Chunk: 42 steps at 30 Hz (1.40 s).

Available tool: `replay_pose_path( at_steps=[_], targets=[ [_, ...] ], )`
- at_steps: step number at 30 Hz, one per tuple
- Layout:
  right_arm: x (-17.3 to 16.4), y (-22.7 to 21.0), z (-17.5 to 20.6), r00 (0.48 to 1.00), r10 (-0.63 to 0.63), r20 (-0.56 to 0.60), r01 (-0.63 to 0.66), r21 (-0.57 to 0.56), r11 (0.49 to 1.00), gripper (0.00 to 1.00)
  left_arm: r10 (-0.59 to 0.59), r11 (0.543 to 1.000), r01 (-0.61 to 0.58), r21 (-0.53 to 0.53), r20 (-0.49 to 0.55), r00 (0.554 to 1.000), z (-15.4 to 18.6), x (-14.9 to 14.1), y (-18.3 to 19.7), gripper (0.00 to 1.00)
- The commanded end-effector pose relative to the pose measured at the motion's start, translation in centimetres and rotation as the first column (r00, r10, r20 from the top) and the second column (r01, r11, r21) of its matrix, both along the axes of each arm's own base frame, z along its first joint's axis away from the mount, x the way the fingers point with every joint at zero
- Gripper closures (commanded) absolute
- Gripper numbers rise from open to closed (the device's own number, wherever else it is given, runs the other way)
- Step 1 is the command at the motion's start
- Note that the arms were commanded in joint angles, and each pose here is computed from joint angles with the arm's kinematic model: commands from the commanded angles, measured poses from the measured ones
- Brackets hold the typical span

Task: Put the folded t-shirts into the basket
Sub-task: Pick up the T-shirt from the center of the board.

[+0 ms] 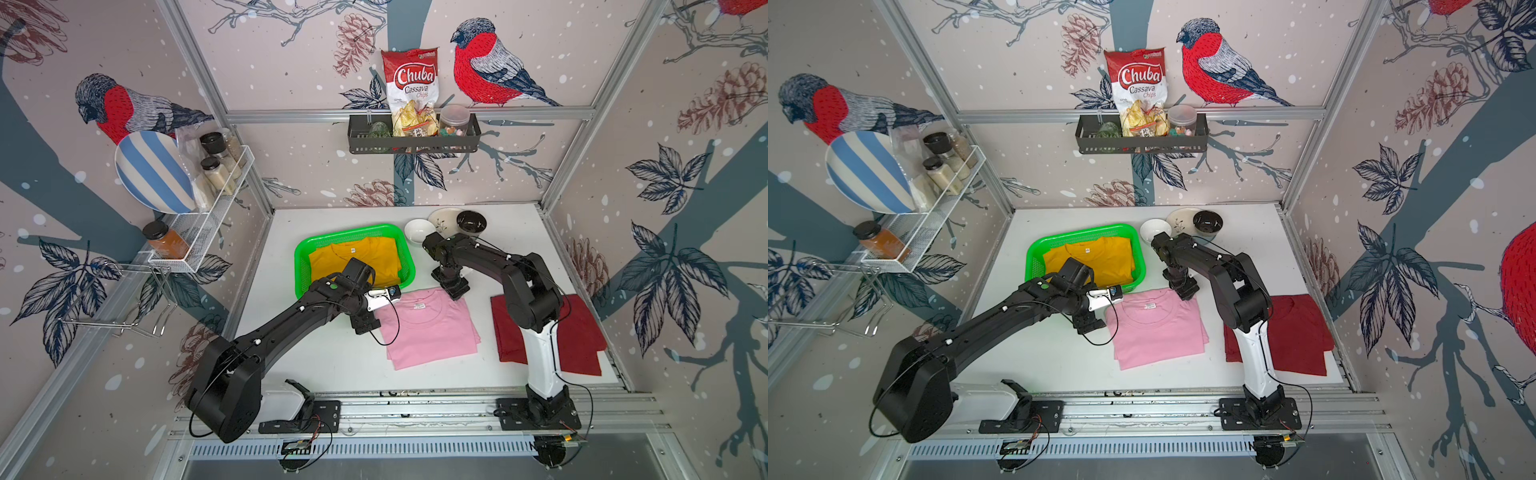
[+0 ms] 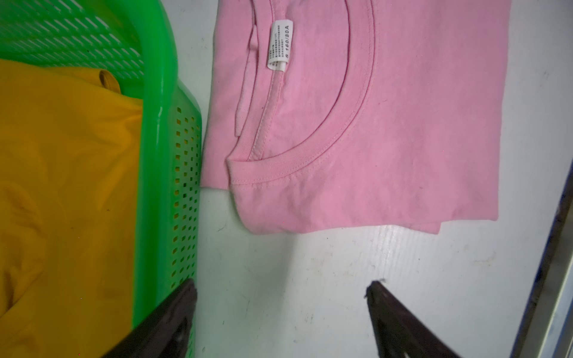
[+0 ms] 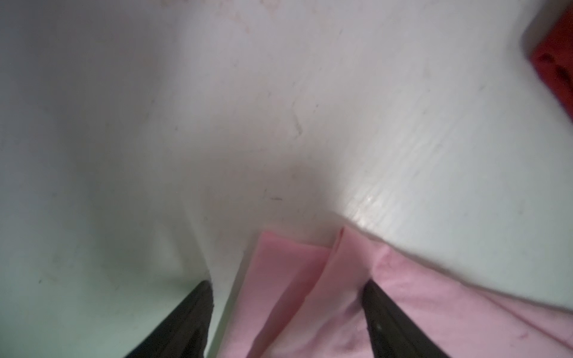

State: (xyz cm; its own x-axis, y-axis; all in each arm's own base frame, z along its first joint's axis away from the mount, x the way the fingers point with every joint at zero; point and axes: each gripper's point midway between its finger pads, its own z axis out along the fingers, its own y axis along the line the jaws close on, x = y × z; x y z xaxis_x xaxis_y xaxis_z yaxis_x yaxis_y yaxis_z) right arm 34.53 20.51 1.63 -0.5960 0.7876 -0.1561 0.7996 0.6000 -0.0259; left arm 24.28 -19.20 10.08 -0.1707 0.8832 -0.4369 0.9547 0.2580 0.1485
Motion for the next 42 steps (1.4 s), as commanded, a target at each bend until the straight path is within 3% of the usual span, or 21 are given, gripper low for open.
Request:
replay_pose_path(
  at_steps=[1, 4, 7, 10, 14, 17, 24, 28, 32, 36, 42],
  targets=[
    [-1.0, -1.2, -1.2, 0.998, -0.030, -0.046, 0.028, -0.047, 0.998, 0.28, -0.012, 1.000, 0.012, -0.024, 0.026, 1.000, 0.4, 0.4, -0.6, 0.15],
    [-2.3, -2.5, -2.4, 0.997, -0.001, -0.074, -0.004, -0.073, 0.997, 0.40, -0.011, 1.000, 0.012, -0.023, 0.022, 1.000, 0.3, 0.5, -0.6, 0.15],
    [-4.2, -3.7, -3.3, 0.994, 0.039, -0.103, -0.049, -0.090, 0.995, 0.58, -0.019, 1.000, 0.019, -0.018, 0.019, 1.000, 0.2, 0.6, -0.9, 0.16],
    [-6.5, -5.2, -3.4, 0.991, 0.057, -0.125, -0.072, -0.112, 0.991, 0.69, -0.072, 0.997, 0.071, 0.026, 0.031, 0.997, -0.1, 0.4, -1.5, 0.17],
    [-7.4, -6.5, -2.2, 0.994, 0.091, -0.057, -0.095, -0.078, 0.992, 0.66, -0.143, 0.989, 0.143, 0.028, 0.008, 0.990, 0.3, 0.1, -3.5, 0.17],
    [-7.3, -7.9, -0.4, 0.995, 0.103, -0.005, -0.103, -0.115, 0.988, 0.64, -0.177, 0.984, 0.177, 0.007, -0.004, 0.984, 1.0, 0.6, -5.2, 0.17],
    [-7.8, -12.1, 0.7, 0.998, 0.064, 0.013, -0.062, -0.105, 0.993, 0.78, -0.266, 0.955, 0.261, -0.140, -0.020, 0.964, 3.4, 2.9, -10.7, 0.17],
    [-6.9, -11.5, 1.1, 0.989, 0.116, 0.094, -0.115, -0.009, 0.993, 0.96, -0.351, 0.920, 0.341, -0.193, -0.023, 0.936, 4.2, 4.7, -14.0, 0.17],
    [-5.4, -9.7, 2.0, 0.967, 0.141, 0.212, -0.166, 0.107, 0.980, 0.98, -0.457, 0.870, 0.434, -0.232, -0.054, 0.888, 3.9, 5.5, -16.4, 0.20],
    [-4.8, -9.2, 3.0, 0.936, 0.176, 0.306, -0.223, 0.128, 0.966, 1.00, -0.550, 0.817, 0.518, -0.254, -0.076, 0.831, 2.8, 5.2, -17.3, 0.19],
    [-4.4, -9.3, 4.5, 0.901, 0.165, 0.401, -0.237, 0.136, 0.962, 1.00, -0.583, 0.802, 0.559, -0.211, -0.075, 0.809, 0.5, 6.4, -17.7, 0.16]
  ],
)
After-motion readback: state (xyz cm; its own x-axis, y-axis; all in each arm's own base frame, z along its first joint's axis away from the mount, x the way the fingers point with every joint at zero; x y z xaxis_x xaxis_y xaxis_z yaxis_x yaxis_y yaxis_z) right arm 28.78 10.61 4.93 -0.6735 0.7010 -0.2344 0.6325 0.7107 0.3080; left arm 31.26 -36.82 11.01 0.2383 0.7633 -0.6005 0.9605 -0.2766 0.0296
